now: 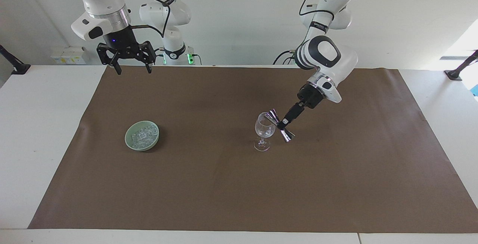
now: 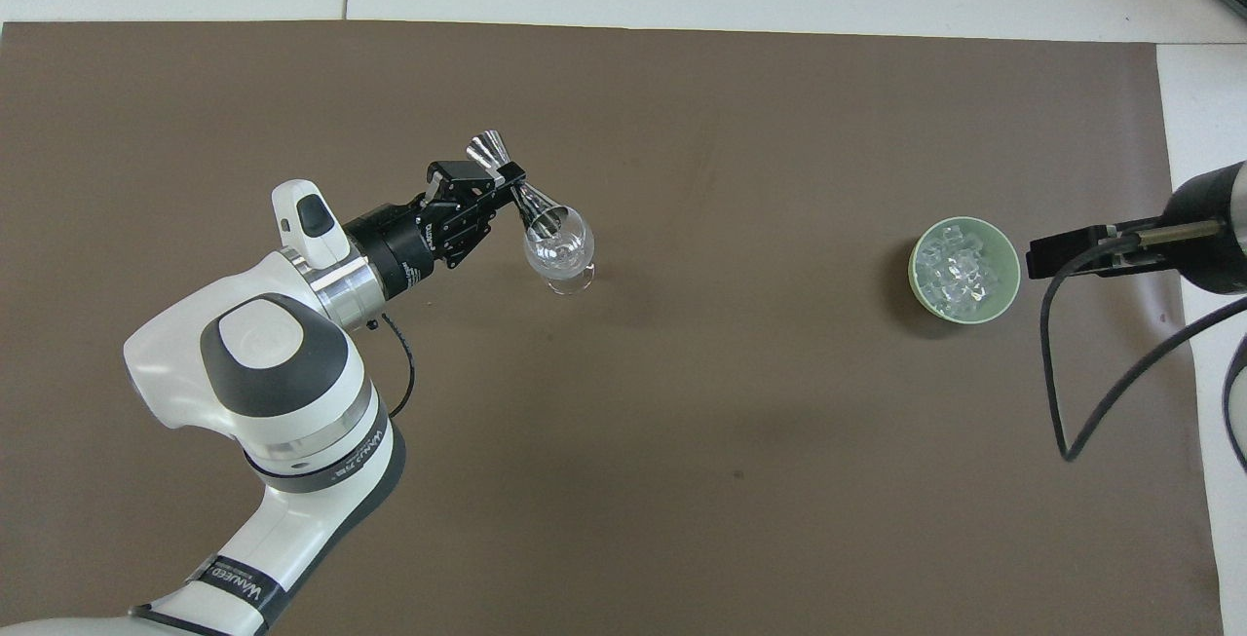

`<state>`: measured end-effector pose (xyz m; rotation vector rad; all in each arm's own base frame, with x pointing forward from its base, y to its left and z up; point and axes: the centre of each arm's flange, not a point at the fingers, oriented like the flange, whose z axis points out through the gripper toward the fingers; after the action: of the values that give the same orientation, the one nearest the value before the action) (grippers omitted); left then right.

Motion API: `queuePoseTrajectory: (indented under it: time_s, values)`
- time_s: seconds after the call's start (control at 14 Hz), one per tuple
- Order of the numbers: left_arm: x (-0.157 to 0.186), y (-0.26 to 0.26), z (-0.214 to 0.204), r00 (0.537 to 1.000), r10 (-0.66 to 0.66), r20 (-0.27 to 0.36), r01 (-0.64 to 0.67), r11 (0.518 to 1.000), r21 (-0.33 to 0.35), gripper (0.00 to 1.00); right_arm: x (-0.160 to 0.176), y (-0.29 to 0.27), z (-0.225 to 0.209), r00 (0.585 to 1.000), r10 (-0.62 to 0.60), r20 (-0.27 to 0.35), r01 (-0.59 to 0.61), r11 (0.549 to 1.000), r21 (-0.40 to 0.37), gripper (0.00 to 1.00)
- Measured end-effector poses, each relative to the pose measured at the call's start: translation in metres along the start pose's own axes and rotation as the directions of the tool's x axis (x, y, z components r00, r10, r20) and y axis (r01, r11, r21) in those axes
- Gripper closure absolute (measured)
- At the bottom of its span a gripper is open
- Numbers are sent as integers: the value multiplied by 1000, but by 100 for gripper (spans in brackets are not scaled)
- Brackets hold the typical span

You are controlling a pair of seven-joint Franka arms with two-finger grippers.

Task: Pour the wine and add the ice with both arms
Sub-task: 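Tilt the jigger over the glass with the left gripper to pour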

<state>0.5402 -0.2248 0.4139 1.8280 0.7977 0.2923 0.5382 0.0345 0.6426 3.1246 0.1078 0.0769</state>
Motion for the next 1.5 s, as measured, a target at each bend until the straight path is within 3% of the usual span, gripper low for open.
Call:
queuePoseTrajectory:
  time_s: [1.5]
  values:
    - [5,8,3,986,169,8,-169,984,57,79,0,0,0,1000,0,0,0,1000,0,0]
